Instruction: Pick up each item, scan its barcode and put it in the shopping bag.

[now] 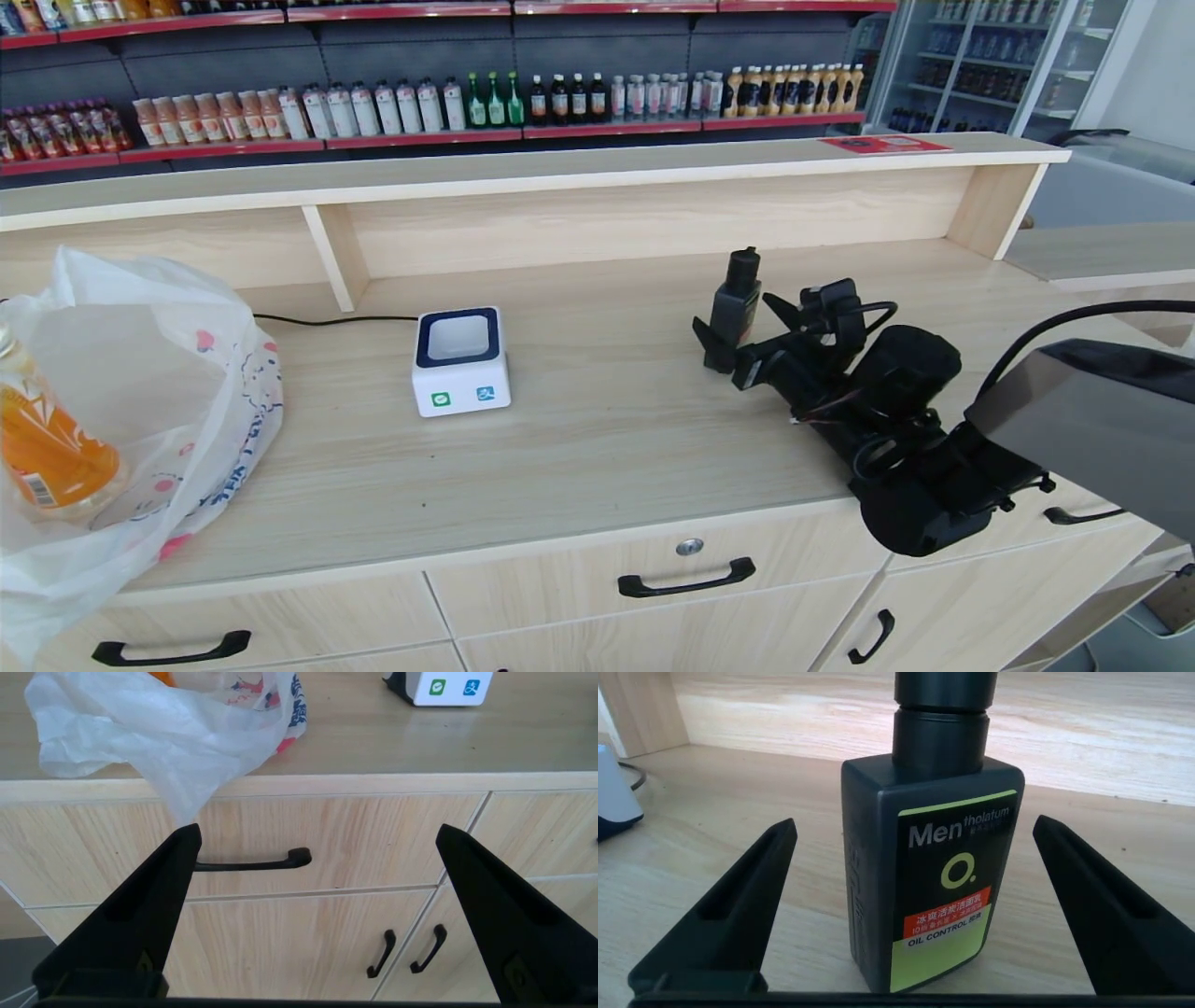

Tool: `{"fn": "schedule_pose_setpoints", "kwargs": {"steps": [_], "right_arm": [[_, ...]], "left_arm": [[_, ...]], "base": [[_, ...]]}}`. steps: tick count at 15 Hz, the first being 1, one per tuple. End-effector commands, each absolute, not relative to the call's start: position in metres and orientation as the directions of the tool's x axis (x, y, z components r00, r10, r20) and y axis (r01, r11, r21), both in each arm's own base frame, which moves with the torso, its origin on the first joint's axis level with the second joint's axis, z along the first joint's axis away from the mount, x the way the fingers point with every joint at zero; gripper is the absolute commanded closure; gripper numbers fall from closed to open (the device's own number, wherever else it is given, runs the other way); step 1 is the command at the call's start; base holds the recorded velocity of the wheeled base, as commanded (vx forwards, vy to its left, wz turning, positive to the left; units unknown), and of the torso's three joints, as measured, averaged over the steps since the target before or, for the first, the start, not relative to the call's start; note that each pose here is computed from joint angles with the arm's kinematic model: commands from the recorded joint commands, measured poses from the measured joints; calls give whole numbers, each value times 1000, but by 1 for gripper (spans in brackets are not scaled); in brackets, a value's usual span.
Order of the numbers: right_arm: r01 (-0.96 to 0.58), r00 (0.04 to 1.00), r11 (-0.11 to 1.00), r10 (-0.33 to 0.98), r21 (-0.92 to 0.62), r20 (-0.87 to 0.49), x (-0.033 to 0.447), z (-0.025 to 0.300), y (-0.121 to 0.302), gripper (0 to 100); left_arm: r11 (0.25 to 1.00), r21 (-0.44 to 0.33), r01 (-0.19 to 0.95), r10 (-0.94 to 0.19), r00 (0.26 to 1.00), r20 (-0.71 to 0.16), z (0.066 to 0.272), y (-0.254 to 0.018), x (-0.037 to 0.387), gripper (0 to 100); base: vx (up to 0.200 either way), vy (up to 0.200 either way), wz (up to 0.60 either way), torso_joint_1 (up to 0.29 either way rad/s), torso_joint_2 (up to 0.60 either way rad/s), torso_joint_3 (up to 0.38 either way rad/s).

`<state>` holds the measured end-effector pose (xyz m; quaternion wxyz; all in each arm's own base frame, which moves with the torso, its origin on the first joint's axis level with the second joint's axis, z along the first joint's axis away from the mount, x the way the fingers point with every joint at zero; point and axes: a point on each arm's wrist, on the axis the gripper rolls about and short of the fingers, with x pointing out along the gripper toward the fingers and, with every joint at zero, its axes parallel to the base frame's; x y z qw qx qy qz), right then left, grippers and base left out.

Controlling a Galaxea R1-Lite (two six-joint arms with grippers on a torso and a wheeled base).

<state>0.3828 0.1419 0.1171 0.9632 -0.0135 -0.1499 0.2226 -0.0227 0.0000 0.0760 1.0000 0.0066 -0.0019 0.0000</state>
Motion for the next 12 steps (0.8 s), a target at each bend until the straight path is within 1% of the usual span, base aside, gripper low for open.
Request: {"fn": "schedule_pose_setpoints", "kwargs": {"steps": [1, 5, 7, 12], "right_arm": [[-425, 858, 900, 433, -94, 277, 385, 113, 142, 0], [-425, 854, 901, 432, -92, 290, 390, 113, 144, 0], [-441, 841, 894, 443, -80, 310, 392, 116, 152, 0], [-445, 840, 892, 445, -75, 310, 393, 114, 154, 0]], "left_arm": [[1000, 12, 0, 0, 1000, 5, 76, 0, -23, 0], [1000, 15, 0, 0, 1000, 5, 76, 0, -23, 0], [1000, 17, 0, 0, 1000, 8, 76, 0, -23, 0], [1000, 17, 0, 0, 1000, 9, 77, 0, -23, 0]], "base": [[0, 0, 0, 0, 0, 0], [0, 0, 0, 0, 0, 0], [0, 0, 0, 0, 0, 0], [0, 0, 0, 0, 0, 0]]}}
